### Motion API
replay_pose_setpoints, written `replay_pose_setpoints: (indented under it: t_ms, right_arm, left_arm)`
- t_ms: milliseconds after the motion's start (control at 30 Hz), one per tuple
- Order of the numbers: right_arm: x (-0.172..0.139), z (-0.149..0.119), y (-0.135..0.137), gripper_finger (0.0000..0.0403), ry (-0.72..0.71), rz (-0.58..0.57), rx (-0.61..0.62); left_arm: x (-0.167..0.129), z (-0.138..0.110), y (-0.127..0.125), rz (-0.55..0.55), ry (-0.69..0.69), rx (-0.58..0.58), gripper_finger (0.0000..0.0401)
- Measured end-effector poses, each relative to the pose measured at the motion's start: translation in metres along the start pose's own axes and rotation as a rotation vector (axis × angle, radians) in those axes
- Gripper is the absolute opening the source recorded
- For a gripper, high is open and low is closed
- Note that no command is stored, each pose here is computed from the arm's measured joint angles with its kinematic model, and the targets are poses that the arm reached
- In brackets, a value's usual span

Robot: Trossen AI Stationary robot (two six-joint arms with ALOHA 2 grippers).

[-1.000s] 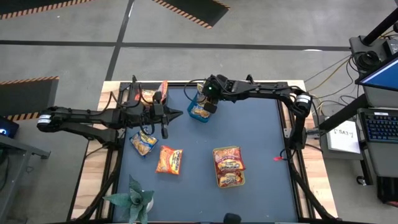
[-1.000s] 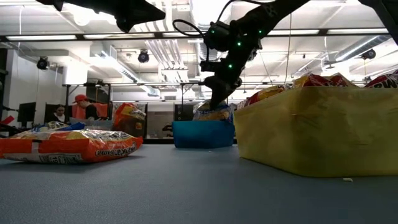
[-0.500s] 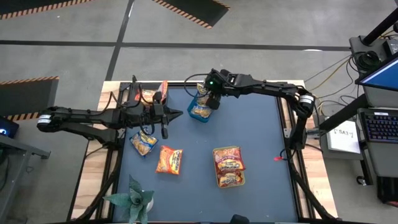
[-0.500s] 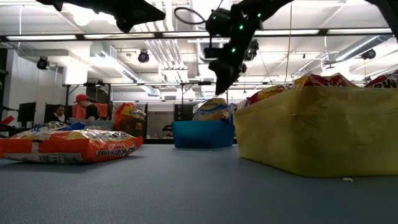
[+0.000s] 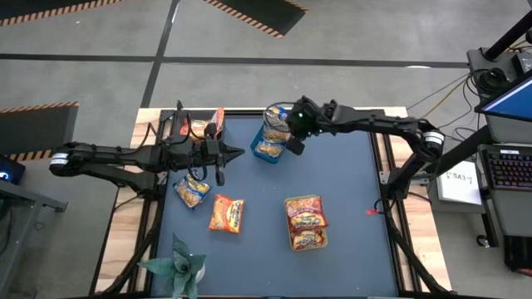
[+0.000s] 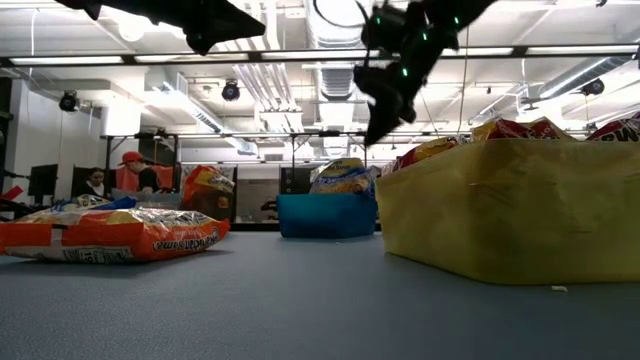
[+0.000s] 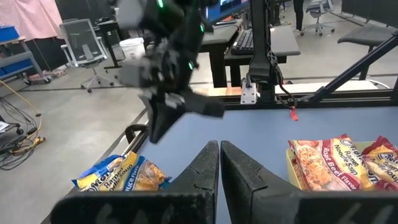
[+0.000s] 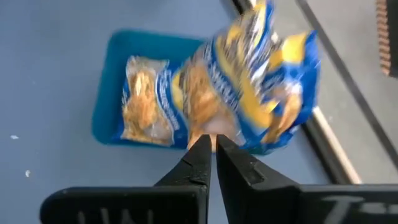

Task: Sort Maruchan noodles
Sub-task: Put the blue noodle pack into the blue bin

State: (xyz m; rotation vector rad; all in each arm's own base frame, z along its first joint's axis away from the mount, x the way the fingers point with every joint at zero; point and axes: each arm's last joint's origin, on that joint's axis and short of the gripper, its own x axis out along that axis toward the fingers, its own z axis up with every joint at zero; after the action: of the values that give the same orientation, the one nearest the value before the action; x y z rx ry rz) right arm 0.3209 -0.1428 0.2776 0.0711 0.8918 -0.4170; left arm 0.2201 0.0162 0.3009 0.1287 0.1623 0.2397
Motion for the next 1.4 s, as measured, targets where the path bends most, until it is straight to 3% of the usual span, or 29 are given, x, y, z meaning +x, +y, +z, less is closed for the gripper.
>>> replay_pose_setpoints:
  t_ms: [333,1000,1400]
  right_arm:
    - [0.046,-0.04,0.006,0.0009,-0.008,0.002,0.061]
    - [0.081,-0.051,0.003,0.0009,-0.055,0.012,0.106]
    - [0.082,-0.045,0.008,0.0009,-0.063,0.066,0.123]
  left_arm:
    - [0.002,-0.001,-0.001,-0.001,0.004,0.001,0.0]
    - [0.004,-0.002,-0.001,-0.002,0.007,0.001,0.0]
    - [0.004,-0.002,-0.001,-0.002,0.007,0.002,0.0]
